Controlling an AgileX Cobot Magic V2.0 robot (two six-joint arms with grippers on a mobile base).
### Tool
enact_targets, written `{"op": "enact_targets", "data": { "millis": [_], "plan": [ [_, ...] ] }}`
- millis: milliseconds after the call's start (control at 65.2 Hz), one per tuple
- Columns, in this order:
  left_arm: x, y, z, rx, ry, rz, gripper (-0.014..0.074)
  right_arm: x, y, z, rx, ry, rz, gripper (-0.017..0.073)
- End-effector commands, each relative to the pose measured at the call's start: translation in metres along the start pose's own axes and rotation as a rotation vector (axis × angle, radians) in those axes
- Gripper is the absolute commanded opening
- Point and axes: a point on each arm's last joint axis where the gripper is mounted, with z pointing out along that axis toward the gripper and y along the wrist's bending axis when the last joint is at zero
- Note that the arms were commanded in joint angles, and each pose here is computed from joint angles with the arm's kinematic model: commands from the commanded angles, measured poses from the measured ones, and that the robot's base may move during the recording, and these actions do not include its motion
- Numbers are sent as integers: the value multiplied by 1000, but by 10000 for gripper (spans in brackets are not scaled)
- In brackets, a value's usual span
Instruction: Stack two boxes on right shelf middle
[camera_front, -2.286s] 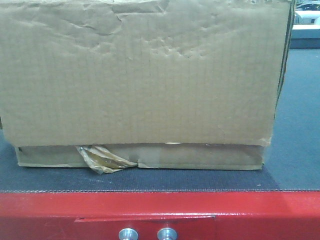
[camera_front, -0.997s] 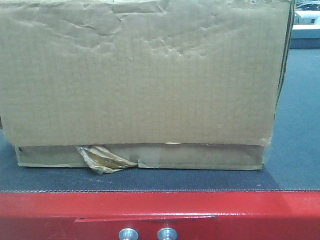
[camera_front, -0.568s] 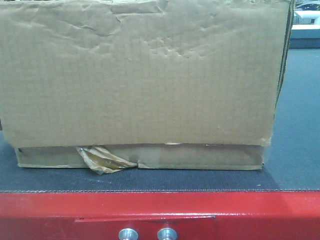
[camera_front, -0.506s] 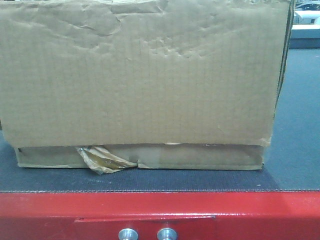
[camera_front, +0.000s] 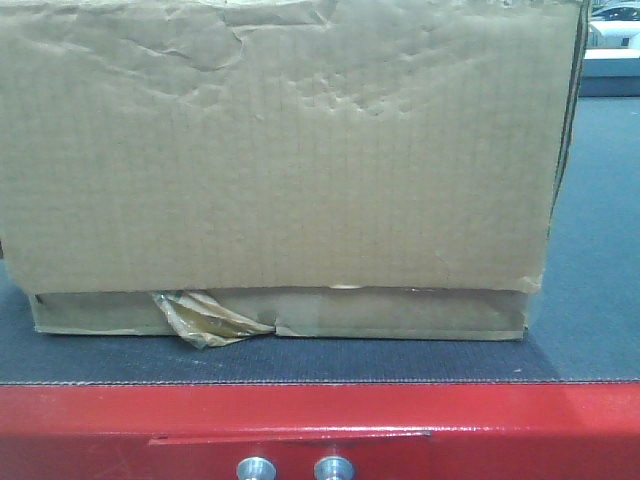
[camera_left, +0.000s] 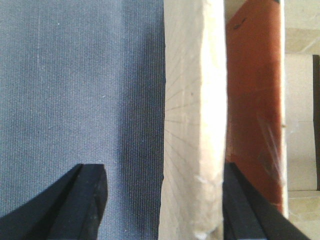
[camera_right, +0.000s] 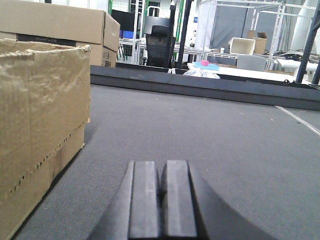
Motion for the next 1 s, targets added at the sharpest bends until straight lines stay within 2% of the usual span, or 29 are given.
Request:
{"op": "enact_targets", "data": {
  "millis": [0,123,261,982],
  "plan": [
    [-2,1,-5,13,-15,-5,339,-2,0,0,1,-25,2,-163],
    [-3,-1,6,6,8,-3,339,-2,0,0,1,-25,2,-163],
    [-3,-5,15,30,38,-12,339,-2,0,0,1,-25,2,-163],
    [-3,-4,15,15,33,-2,339,-4,0,0,2,-43,2,-163]
  ]
}}
